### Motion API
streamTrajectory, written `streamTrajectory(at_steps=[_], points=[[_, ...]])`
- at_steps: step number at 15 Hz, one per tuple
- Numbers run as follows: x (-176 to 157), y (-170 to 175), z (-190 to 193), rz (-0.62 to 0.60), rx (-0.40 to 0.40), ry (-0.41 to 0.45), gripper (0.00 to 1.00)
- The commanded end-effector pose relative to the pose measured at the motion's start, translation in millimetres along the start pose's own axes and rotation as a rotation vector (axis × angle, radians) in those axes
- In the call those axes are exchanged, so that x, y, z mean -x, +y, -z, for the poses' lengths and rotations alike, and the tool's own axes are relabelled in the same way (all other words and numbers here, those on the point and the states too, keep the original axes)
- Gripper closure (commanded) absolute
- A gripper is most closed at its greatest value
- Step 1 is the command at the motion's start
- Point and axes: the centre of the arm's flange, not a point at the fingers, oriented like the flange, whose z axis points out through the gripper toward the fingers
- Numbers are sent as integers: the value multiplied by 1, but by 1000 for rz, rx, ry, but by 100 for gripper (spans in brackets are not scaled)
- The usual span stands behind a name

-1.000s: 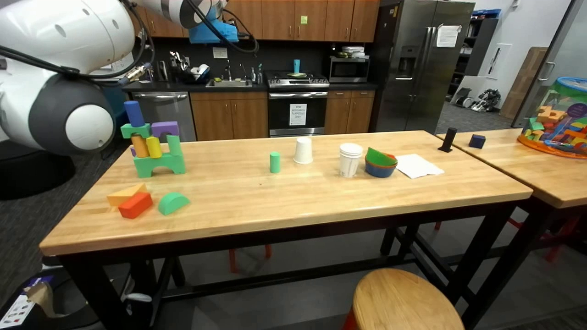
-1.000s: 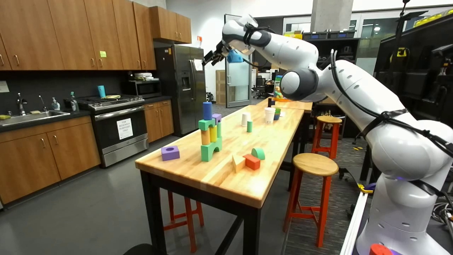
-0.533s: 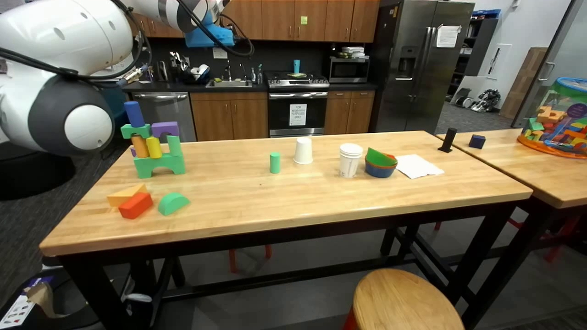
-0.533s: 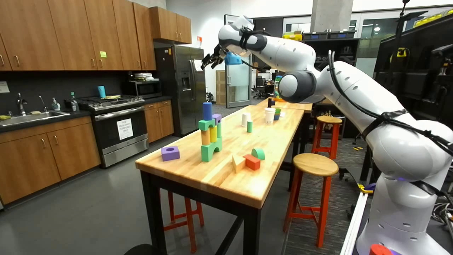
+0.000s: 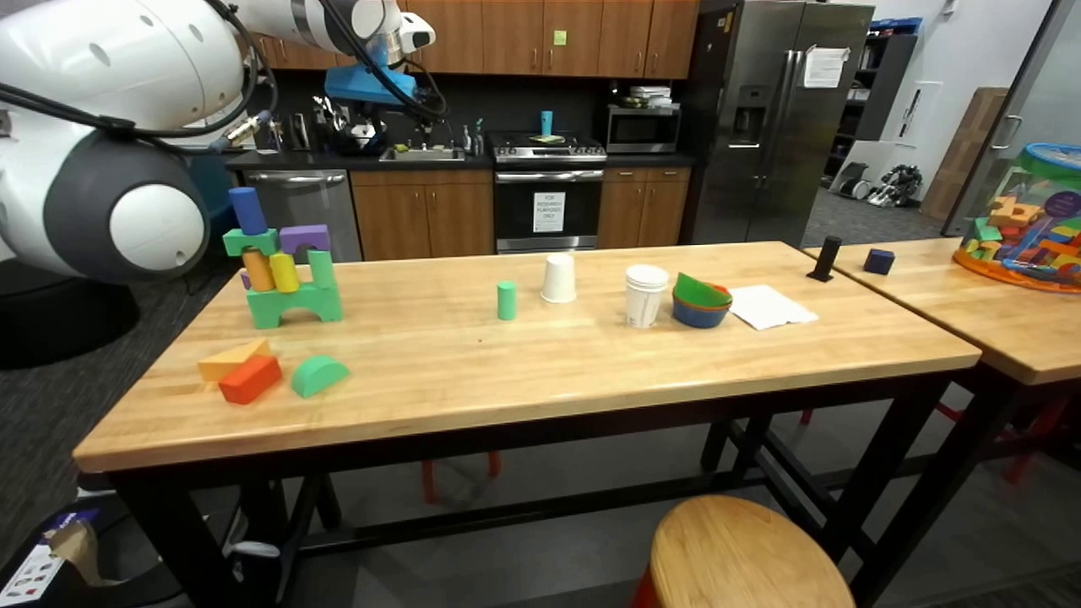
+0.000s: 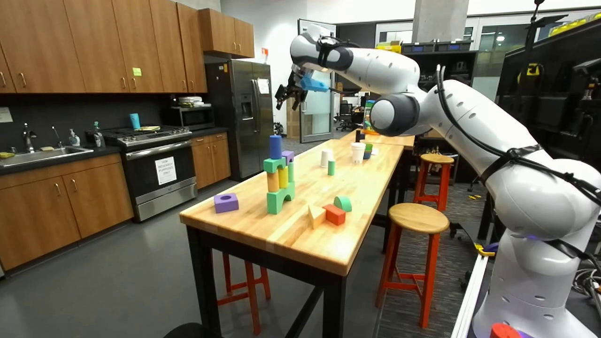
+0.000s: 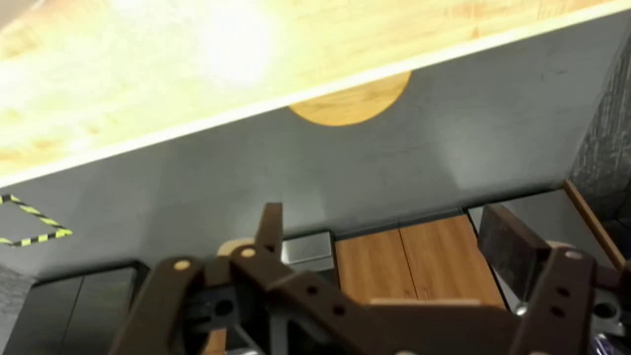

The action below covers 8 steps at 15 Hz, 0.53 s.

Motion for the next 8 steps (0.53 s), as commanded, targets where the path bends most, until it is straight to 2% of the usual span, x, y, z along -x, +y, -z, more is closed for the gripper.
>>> streamTrajectory(at_steps=[1,4,5,8], points=[[-11,10,-1,-66,-3,-192,0],[5,13,-9,-139,-18,-343,0],[32,7,-15,-89,-19,-261,0],[39,8,-18,-115,-24,-316,0]])
